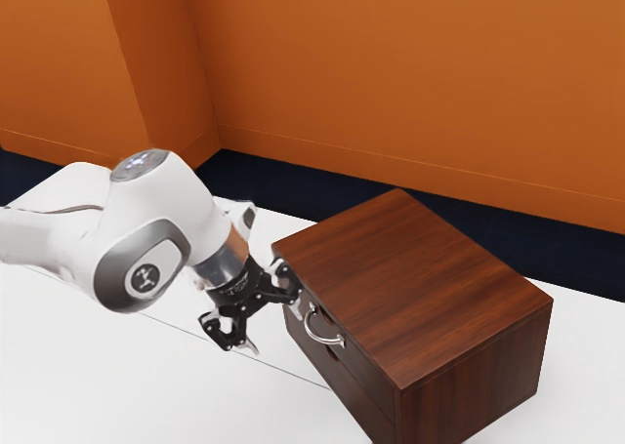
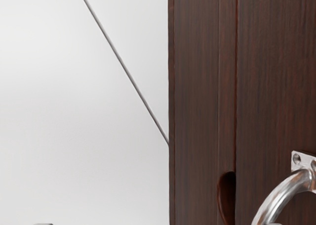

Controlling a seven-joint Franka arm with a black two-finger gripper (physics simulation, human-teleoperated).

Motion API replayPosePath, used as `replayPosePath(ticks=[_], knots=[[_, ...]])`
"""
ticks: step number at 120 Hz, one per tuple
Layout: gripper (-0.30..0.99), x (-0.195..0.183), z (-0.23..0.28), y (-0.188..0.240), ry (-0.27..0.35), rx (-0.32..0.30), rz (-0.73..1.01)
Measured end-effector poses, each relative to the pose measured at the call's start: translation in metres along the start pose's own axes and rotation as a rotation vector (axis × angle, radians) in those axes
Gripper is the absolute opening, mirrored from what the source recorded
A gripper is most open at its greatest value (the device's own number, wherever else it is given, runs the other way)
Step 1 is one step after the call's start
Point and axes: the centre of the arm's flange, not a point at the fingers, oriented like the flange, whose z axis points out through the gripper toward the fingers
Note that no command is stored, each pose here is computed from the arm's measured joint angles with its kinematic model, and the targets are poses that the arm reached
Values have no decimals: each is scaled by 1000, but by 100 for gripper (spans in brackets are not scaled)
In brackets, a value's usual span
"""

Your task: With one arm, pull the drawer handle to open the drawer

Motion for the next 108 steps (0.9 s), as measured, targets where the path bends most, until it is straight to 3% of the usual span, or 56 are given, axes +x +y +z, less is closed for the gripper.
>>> replayPosePath(ticks=[55, 108], knots=[[51, -4, 8, 6, 8, -35, -57], [46, -12, 28, 10, 6, -21, 7]])
